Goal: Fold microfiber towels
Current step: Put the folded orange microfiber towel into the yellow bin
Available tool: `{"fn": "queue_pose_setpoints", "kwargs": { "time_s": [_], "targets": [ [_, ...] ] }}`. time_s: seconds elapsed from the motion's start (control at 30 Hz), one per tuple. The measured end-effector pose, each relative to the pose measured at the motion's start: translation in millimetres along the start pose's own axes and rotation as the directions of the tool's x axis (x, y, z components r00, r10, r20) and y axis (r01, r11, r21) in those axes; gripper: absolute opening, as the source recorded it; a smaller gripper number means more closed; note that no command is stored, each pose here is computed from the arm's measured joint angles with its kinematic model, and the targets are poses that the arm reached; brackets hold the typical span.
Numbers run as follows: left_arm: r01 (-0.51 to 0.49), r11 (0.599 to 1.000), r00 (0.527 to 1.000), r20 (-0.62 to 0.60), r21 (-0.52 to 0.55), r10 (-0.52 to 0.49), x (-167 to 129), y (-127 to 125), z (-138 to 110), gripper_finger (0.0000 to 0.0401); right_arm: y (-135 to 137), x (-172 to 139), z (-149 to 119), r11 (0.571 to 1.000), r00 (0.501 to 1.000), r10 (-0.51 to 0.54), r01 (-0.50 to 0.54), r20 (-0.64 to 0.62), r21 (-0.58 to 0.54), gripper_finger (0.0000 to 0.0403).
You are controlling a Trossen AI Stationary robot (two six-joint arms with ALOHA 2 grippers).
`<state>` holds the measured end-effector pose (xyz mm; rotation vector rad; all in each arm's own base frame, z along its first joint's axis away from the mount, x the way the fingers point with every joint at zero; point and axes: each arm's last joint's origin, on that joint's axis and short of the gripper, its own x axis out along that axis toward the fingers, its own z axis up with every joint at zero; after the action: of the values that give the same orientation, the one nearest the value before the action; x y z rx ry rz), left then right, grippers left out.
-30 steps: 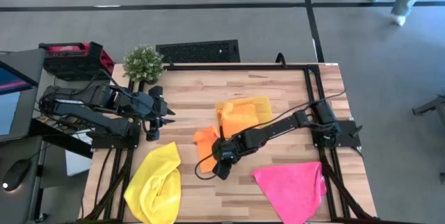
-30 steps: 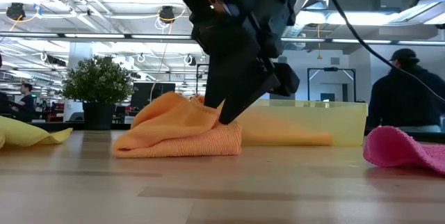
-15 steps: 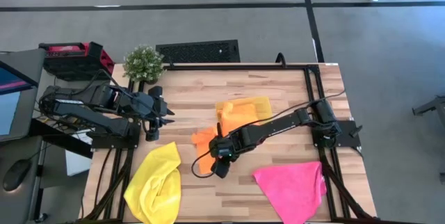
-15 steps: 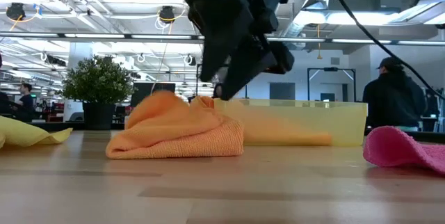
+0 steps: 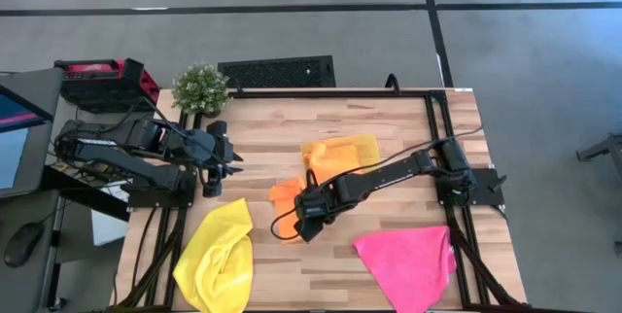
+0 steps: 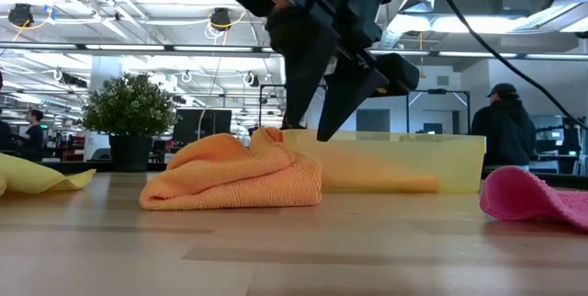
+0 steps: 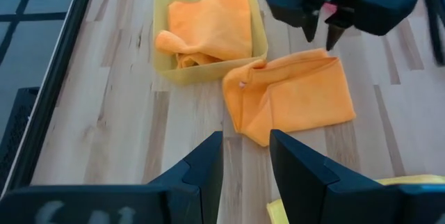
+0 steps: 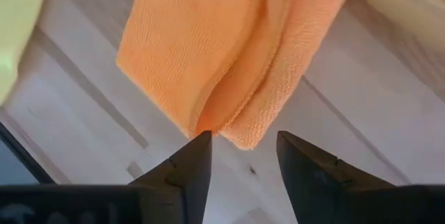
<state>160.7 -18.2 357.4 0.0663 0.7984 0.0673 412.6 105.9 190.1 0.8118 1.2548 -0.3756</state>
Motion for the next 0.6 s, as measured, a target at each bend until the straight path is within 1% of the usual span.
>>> {"fn": "queue_pose_setpoints", "kwargs": {
  "time_s": [0.07, 0.17, 0.33, 0.4, 0.47, 0.6],
  "targets": [
    [0.016, 1.000, 1.000, -0.001, 0.000, -0.016, 0.0, -0.5, 0.0, 0.0112, -2.7, -0.5, 4.9, 0.999, 1.000, 0.003, -0.003, 0.000, 0.034, 0.0184],
    [0.034, 0.999, 0.999, -0.002, 0.000, -0.034, 0.0, -1.0, 0.0, 0.0112, -7.0, -1.5, 13.0, 0.998, 1.000, 0.005, -0.005, 0.008, 0.055, 0.0186],
    [0.034, 0.999, 0.999, -0.002, -0.001, -0.034, 0.0, -1.0, 0.0, 0.0112, -14.5, 3.6, 21.2, 0.997, 1.000, 0.023, -0.023, -0.006, 0.078, 0.0186],
    [0.034, 0.999, 0.999, -0.002, -0.002, -0.034, 0.0, -1.0, -0.1, 0.0112, -16.7, 8.5, 21.6, 0.997, 0.998, 0.045, -0.043, -0.038, 0.069, 0.0185],
    [0.034, 0.999, 0.999, -0.003, -0.003, -0.034, 0.0, -1.0, -0.1, 0.0112, -16.3, 8.9, 23.9, 0.997, 0.997, 0.065, -0.064, -0.029, 0.050, 0.0183],
    [0.034, 0.999, 0.999, -0.003, -0.003, -0.034, 0.1, -1.1, -0.1, 0.0112, -18.0, 8.3, 26.2, 0.998, 0.999, 0.047, -0.047, -0.002, 0.037, 0.0180]
  ]
}}
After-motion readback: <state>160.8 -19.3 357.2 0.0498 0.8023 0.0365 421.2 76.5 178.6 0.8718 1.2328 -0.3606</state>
